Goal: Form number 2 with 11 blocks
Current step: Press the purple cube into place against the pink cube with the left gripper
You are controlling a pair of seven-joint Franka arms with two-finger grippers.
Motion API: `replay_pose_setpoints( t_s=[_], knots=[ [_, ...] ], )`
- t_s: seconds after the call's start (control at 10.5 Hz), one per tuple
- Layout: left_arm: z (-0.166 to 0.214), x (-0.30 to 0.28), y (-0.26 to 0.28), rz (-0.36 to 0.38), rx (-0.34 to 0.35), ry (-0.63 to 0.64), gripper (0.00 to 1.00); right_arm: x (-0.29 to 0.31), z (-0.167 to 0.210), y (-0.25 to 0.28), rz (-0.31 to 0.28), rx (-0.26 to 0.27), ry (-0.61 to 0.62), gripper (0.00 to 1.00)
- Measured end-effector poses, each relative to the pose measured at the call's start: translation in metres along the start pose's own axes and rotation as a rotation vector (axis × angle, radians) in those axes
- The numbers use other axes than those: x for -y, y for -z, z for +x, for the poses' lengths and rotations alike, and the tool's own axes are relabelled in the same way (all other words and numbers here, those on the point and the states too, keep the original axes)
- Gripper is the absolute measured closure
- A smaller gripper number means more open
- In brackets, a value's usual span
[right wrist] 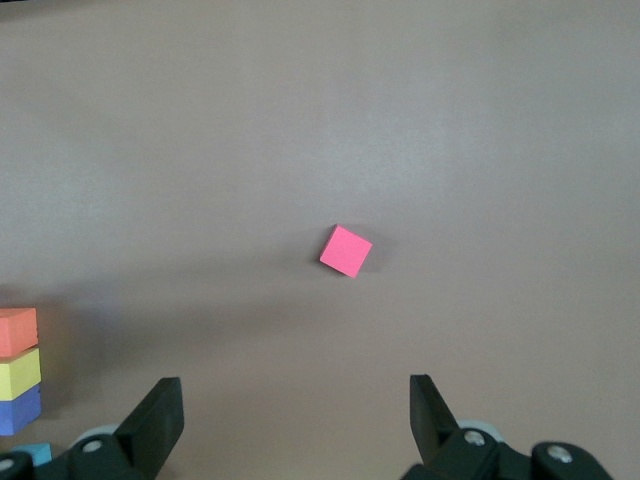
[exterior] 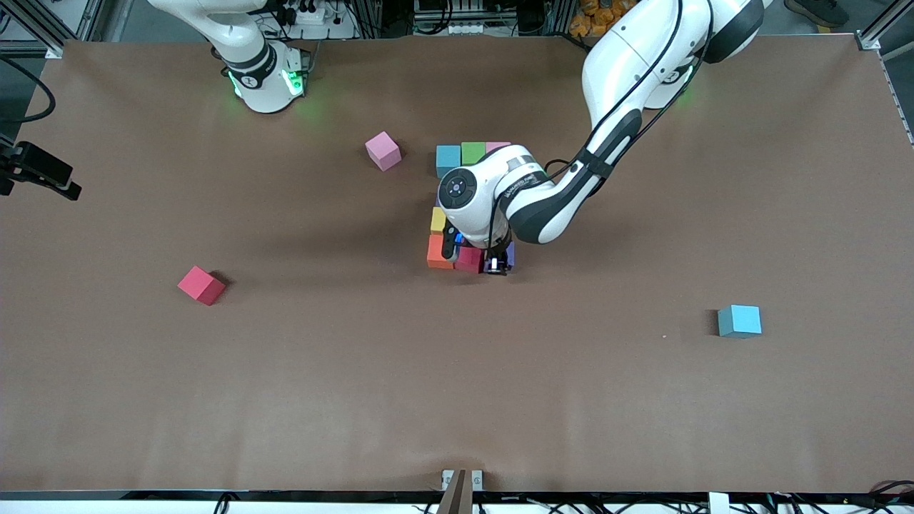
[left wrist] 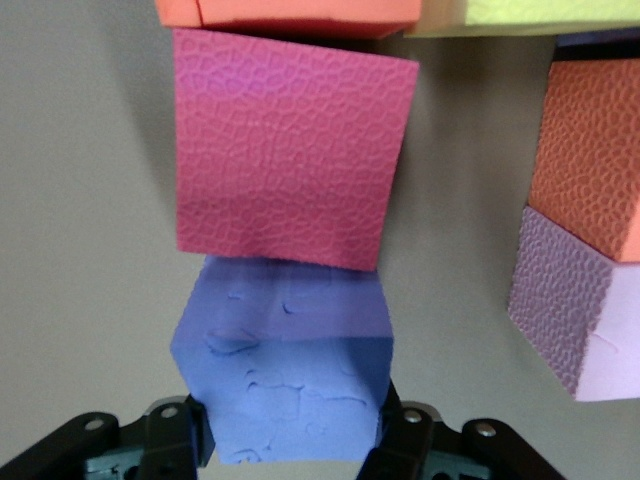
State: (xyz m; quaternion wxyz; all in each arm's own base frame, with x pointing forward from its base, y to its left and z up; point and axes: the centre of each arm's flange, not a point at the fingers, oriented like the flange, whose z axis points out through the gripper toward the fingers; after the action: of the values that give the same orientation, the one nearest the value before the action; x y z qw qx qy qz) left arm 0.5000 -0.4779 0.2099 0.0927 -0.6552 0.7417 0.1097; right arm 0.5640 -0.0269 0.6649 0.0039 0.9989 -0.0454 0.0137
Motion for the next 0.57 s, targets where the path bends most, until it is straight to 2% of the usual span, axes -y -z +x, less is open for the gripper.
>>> replay_pose_setpoints(
  t_s=[0.57],
  knots=[
    [0.0054,0.0015,-0.0101,0.017,-0.014,-0.012,0.41,0.0000,0.0000,0.0000,0.000,0.000,0.000,0.00]
  ],
)
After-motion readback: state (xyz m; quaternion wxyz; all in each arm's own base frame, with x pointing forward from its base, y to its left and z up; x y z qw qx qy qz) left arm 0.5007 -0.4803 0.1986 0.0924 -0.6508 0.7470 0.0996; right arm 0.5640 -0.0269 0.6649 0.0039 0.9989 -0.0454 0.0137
